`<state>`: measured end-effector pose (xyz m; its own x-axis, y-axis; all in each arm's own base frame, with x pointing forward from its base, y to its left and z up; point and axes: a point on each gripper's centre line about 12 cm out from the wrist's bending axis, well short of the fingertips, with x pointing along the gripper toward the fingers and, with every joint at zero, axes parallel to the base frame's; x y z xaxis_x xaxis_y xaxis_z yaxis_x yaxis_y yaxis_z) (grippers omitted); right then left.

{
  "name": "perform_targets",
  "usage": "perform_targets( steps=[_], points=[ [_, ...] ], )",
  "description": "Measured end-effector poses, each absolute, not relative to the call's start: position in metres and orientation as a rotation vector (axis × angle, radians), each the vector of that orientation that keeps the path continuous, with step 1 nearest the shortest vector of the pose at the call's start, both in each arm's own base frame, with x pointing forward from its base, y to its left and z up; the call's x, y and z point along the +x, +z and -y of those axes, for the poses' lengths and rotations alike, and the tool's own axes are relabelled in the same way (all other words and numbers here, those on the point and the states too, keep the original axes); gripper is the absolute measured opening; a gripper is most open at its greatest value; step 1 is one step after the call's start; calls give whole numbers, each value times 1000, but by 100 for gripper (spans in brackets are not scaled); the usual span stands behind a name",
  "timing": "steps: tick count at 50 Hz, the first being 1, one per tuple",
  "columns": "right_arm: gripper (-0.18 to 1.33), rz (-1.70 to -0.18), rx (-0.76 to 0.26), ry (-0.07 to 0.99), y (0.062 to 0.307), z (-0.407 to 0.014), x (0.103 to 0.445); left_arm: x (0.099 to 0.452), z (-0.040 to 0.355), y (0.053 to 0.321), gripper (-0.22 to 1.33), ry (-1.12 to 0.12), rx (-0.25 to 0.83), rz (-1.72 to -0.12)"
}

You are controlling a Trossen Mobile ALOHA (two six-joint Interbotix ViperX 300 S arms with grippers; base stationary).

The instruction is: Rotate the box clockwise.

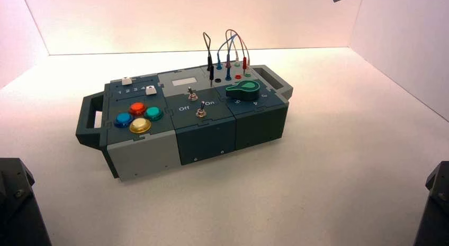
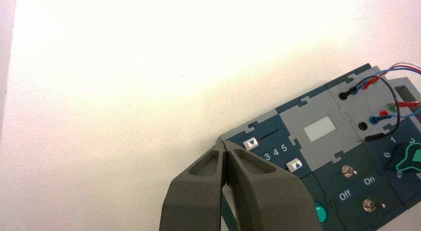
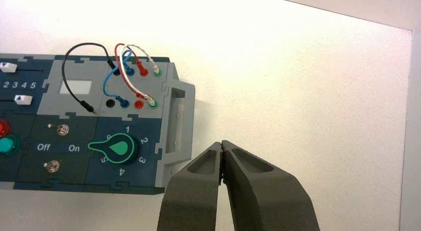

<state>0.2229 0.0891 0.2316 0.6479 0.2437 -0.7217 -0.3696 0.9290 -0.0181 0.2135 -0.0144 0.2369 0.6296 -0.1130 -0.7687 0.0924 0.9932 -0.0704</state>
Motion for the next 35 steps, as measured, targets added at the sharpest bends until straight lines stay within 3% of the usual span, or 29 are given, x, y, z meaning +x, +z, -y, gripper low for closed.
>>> perform_targets(
  steps=[24,35],
  points=[
    [-14,-794,-163,350,231,-89,223,220,14,228,-16,-113,-22,-907],
    [-14,-825,-144,353,225,-94,229,202,18,219,-16,-147,-15,-1042]
  ],
)
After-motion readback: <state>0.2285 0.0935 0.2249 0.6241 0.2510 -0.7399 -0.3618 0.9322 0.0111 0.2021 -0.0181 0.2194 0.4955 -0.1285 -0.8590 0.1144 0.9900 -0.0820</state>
